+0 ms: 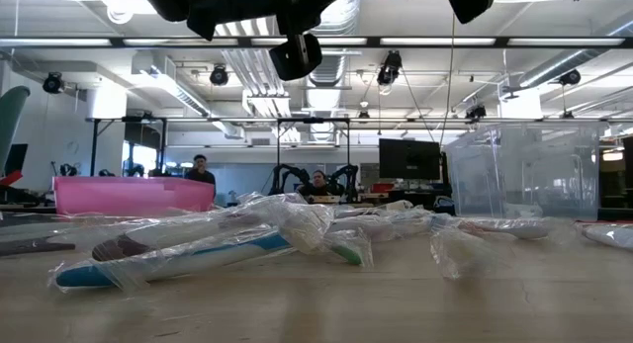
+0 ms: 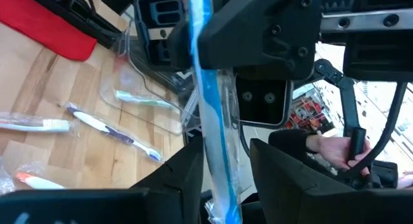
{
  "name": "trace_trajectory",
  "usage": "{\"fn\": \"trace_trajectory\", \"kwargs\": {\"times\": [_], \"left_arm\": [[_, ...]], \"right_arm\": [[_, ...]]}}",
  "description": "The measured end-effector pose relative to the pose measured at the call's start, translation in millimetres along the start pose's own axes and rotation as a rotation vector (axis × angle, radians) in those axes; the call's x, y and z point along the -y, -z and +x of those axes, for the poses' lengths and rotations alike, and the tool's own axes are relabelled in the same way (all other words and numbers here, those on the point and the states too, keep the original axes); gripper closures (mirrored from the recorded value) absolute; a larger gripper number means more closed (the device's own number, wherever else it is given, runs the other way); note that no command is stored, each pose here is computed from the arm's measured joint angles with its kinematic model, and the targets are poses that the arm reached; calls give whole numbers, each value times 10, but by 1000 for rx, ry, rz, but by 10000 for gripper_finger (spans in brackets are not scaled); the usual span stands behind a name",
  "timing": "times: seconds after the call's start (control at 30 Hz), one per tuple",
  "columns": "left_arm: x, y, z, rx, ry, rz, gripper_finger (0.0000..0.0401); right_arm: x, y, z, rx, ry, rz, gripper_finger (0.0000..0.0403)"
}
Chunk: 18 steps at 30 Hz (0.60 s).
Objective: Pick & Place Toothbrushes
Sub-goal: Put the blue toothbrush into the top transparent bin
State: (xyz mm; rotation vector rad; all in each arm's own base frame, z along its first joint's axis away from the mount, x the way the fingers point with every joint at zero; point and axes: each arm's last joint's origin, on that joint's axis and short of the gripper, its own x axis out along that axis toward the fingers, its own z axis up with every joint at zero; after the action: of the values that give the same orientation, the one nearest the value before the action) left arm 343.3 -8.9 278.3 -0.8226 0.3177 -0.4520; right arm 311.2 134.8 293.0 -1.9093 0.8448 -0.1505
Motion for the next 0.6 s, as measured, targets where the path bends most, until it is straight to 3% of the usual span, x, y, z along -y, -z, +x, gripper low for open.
{"fn": "trace_trajectory", "kwargs": {"times": [0.37, 0.6], "left_arm": [[-12, 6, -1, 3, -14, -8, 366], [-14, 2, -2, 14, -23, 3, 366]], "right_arm": [[10, 5, 10, 0, 4, 2, 378], [12, 6, 10, -2, 6, 45, 337]]}}
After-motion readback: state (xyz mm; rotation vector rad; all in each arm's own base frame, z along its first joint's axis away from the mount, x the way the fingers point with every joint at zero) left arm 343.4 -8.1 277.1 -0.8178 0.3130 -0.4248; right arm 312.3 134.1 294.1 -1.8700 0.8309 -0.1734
